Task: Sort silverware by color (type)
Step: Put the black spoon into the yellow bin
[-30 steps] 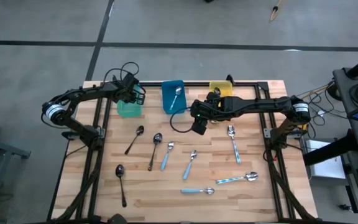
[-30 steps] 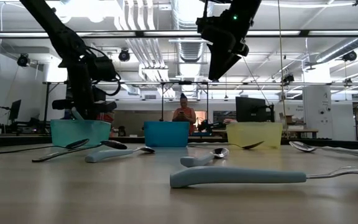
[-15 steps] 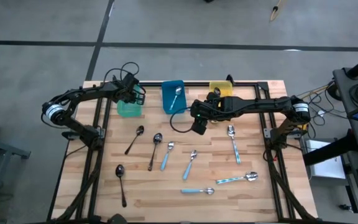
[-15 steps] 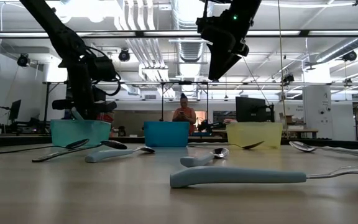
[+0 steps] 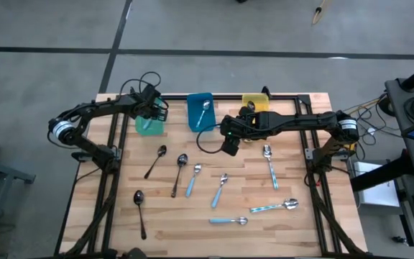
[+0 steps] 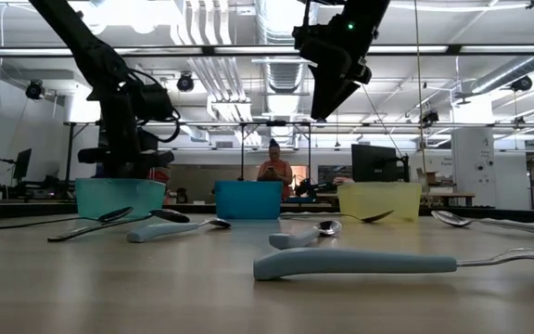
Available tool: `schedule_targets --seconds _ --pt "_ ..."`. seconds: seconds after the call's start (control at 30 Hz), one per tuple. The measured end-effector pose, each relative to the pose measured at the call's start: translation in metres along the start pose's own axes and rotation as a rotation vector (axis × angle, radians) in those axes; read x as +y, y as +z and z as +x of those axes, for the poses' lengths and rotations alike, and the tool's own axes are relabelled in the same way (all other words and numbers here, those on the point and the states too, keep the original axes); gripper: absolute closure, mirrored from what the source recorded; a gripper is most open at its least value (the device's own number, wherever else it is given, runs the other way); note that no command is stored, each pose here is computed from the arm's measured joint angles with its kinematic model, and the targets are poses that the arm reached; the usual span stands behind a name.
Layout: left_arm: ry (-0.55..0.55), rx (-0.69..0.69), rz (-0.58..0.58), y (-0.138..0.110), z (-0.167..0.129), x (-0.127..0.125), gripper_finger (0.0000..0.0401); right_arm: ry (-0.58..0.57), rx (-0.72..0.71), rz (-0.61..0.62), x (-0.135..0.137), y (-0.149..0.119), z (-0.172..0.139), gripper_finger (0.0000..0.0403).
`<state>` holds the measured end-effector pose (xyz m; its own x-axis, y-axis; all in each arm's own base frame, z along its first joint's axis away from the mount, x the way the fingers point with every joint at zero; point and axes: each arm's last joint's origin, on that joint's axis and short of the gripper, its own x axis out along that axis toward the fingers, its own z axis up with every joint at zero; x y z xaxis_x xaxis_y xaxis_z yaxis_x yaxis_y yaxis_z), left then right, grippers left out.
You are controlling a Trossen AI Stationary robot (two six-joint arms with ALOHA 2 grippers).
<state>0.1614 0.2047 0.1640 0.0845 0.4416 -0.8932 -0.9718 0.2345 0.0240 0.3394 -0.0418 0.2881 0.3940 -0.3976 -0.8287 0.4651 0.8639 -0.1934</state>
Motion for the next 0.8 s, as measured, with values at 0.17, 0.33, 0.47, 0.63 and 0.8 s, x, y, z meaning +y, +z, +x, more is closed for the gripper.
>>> schedule_targets --seconds 0.17,0.33,0.47,0.63,0.8 --pt "-0.025 -0.046 0.034 0.002 -0.013 -0.001 0.0281 0.000 0.001 0.011 0.000 0.000 0.000 0.0225" --pt "-0.063 -0.112 0.091 0.001 -0.038 0.000 0.0278 -0.001 0.007 0.022 0.000 -0.001 0.000 0.0225" --pt "-0.172 -0.156 0.139 -0.005 -0.064 -0.004 0.0278 0.007 0.006 0.018 0.005 -0.002 -0.002 0.0225" --pt "-0.295 -0.236 0.225 -0.021 -0.098 -0.022 0.0278 0.027 -0.002 -0.003 0.016 -0.005 -0.006 0.0225" --pt "-0.442 -0.273 0.318 -0.047 -0.126 -0.045 0.0278 0.056 -0.005 -0.008 0.028 -0.009 -0.012 0.0225"
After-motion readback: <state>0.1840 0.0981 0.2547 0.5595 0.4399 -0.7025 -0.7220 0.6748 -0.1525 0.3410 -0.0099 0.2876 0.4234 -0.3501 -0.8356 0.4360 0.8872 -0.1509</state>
